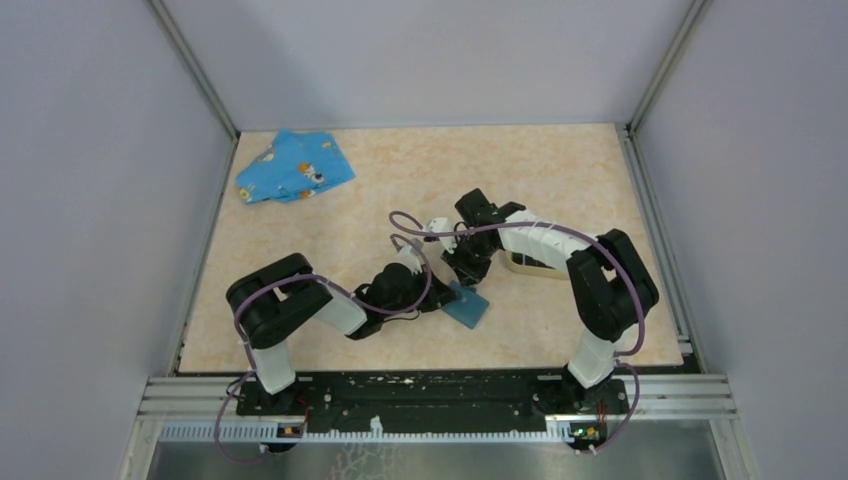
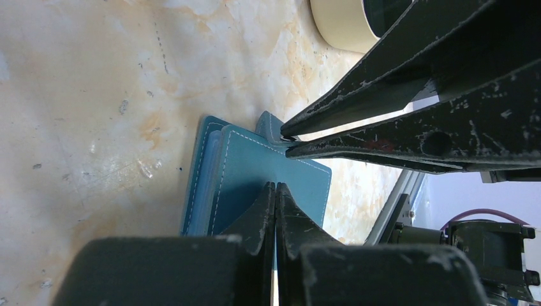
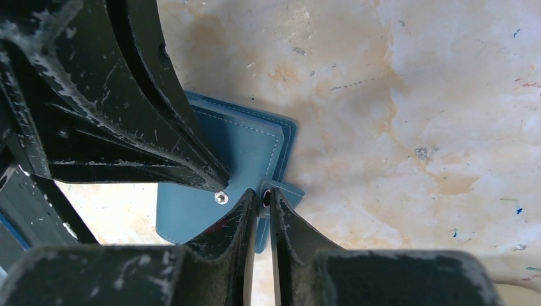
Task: Put the credit cards into the card holder
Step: Close the card holder at the center of the board.
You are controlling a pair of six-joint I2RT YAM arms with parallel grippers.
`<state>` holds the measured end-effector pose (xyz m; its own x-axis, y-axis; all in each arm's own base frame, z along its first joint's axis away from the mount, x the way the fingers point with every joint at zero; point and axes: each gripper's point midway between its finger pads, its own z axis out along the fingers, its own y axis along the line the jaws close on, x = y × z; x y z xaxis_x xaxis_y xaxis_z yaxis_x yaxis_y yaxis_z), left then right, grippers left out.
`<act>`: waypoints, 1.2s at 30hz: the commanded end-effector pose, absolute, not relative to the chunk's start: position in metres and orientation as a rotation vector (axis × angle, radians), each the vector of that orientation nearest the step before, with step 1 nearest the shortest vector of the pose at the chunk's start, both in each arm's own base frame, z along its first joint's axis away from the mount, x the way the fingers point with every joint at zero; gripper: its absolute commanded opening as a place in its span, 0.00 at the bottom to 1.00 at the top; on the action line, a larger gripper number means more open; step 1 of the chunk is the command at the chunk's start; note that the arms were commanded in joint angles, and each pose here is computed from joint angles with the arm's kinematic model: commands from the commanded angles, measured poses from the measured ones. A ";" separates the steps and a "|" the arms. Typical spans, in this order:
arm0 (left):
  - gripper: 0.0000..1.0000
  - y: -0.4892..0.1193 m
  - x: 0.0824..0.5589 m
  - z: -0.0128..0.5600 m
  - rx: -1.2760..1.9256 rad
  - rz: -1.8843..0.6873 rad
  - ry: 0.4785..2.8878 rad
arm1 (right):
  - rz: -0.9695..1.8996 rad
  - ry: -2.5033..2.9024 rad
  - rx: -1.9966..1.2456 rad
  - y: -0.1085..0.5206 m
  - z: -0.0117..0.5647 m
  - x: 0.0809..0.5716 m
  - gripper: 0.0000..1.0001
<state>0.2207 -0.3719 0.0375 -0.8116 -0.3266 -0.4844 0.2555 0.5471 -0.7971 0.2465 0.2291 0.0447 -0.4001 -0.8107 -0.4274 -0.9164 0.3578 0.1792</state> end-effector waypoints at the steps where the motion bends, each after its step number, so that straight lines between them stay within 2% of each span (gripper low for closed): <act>1: 0.00 -0.350 0.203 -0.009 -0.043 -1.126 2.348 | 0.603 2.272 -1.525 0.245 0.069 0.253 0.13; 3: 0.00 -0.350 0.203 -0.009 -0.042 -1.127 2.348 | 0.635 2.278 -1.520 0.245 0.068 0.250 0.14; 7: 0.00 -0.350 0.203 -0.009 -0.044 -1.128 2.346 | 0.646 2.290 -1.492 0.242 0.067 0.252 0.23; 23: 0.00 -0.351 0.203 -0.009 -0.040 -1.131 2.347 | 0.642 2.280 -1.448 0.247 0.074 0.259 0.23; 26: 0.00 -0.351 0.203 -0.009 -0.041 -1.131 2.347 | 0.636 2.283 -1.442 0.246 0.073 0.260 0.19; 33: 0.00 -0.350 0.203 -0.010 -0.042 -1.127 2.348 | 0.602 2.283 -1.434 0.242 0.072 0.262 0.00; 36: 0.00 -0.350 0.203 -0.009 -0.042 -1.129 2.345 | 0.602 2.281 -1.424 0.238 0.074 0.262 0.00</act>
